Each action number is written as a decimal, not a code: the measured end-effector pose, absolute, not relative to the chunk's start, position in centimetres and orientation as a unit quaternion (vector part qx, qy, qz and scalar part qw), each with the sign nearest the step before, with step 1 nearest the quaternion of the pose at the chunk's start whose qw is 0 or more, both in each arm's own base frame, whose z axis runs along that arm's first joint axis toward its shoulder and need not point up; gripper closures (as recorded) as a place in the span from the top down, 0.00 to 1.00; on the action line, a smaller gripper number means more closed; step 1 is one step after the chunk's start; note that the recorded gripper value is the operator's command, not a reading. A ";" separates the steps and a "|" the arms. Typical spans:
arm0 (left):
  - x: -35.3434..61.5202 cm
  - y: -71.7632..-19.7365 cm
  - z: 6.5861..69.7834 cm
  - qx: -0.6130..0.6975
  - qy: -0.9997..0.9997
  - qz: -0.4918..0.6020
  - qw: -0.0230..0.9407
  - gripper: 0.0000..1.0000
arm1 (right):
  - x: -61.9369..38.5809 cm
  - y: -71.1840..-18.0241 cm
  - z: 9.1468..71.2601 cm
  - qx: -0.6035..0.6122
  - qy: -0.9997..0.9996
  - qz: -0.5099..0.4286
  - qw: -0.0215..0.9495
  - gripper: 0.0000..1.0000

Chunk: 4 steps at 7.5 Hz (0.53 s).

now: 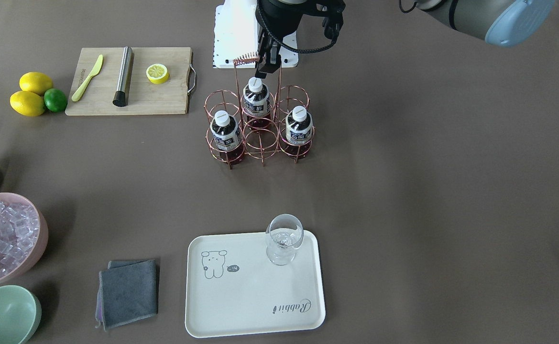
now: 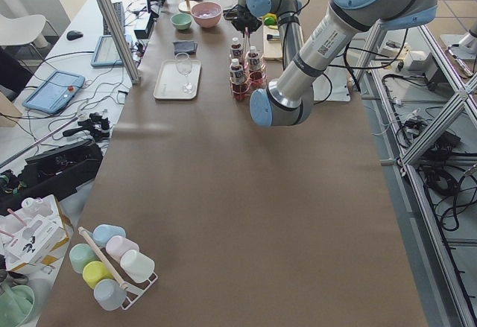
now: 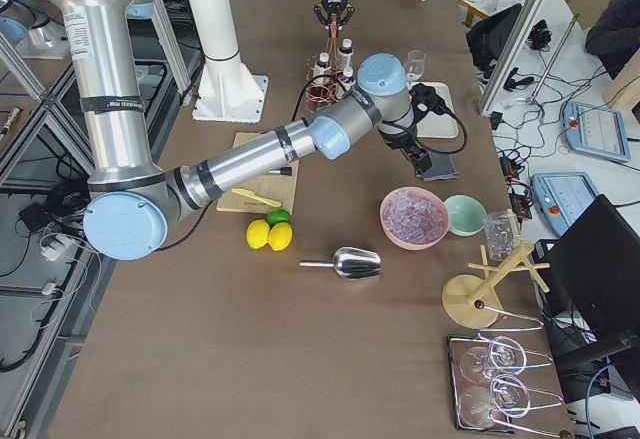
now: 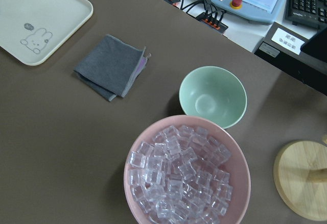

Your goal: Take tea from basket to plate

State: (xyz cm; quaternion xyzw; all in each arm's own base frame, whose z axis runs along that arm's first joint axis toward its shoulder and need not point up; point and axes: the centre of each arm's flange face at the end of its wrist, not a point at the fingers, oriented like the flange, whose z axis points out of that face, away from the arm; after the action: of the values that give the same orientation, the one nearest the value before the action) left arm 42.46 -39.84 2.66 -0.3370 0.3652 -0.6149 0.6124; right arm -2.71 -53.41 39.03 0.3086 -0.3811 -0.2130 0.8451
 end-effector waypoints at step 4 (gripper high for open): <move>42.4 -39.8 2.6 -0.338 0.366 -0.614 0.612 0.00 | -16.4 -53.2 27.1 0.354 -0.398 -0.234 0.813 0.99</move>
State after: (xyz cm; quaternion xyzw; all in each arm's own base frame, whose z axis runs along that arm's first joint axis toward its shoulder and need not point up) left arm 42.39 -39.78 2.64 -0.3375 0.3657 -0.6144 0.6122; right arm -16.40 -53.17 27.09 0.3536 -0.3981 -0.2338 0.8135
